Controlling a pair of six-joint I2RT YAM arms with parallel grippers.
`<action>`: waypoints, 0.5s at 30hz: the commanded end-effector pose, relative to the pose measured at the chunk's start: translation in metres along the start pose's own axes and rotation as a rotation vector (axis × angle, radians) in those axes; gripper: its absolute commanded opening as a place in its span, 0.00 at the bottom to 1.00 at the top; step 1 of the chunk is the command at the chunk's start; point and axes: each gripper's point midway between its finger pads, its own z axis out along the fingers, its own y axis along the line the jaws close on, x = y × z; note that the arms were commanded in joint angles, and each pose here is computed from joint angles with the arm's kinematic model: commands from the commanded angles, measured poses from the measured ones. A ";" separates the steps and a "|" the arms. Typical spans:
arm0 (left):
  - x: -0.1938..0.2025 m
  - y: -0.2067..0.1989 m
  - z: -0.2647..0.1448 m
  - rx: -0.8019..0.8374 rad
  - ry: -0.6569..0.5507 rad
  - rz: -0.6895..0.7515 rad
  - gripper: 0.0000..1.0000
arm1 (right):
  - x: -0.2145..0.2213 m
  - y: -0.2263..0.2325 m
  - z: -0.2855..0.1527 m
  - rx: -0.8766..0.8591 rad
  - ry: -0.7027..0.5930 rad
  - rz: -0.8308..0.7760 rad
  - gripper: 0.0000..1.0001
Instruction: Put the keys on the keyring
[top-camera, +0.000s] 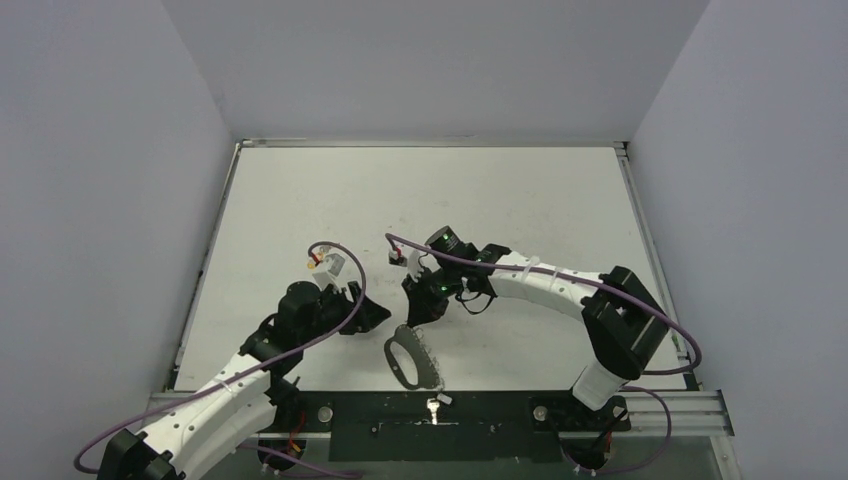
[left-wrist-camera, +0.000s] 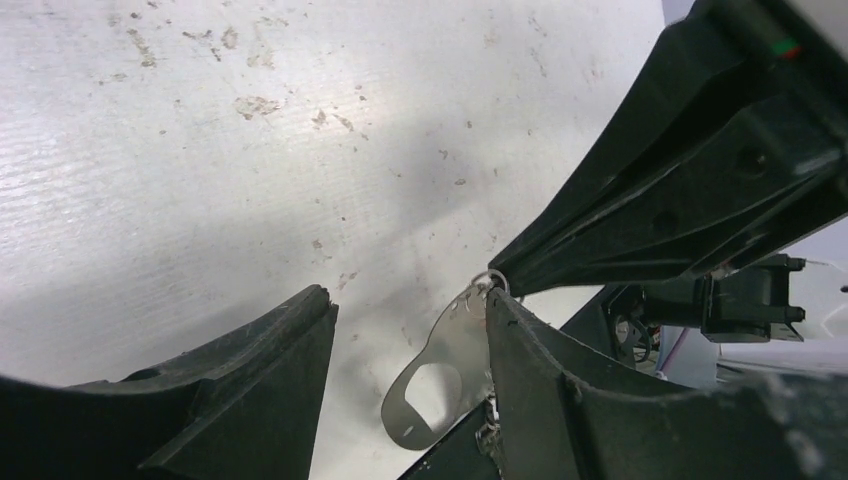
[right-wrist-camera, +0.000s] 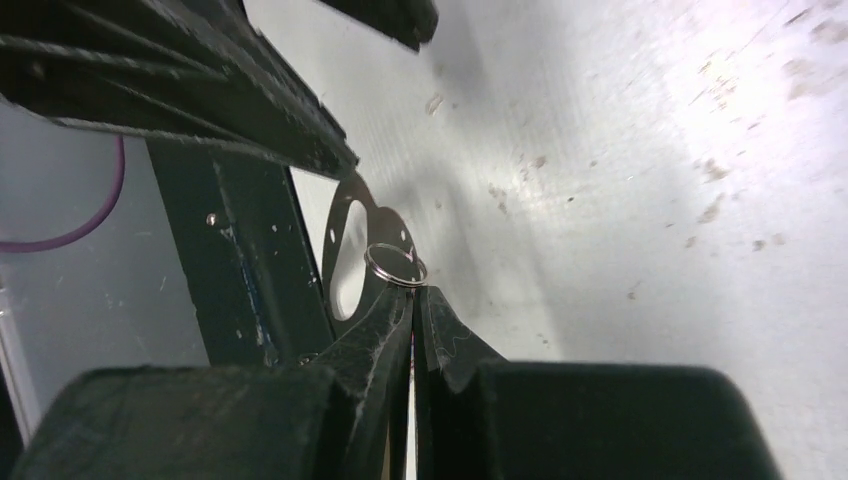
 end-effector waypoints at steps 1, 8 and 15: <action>-0.017 -0.030 0.001 0.163 -0.079 0.052 0.54 | -0.038 0.000 -0.024 0.096 -0.078 -0.136 0.00; -0.007 -0.039 0.008 0.244 -0.072 0.043 0.47 | -0.069 0.003 -0.044 0.143 -0.097 -0.224 0.00; 0.008 -0.059 0.015 0.281 -0.072 0.157 0.38 | -0.098 0.007 -0.063 0.194 -0.119 -0.287 0.00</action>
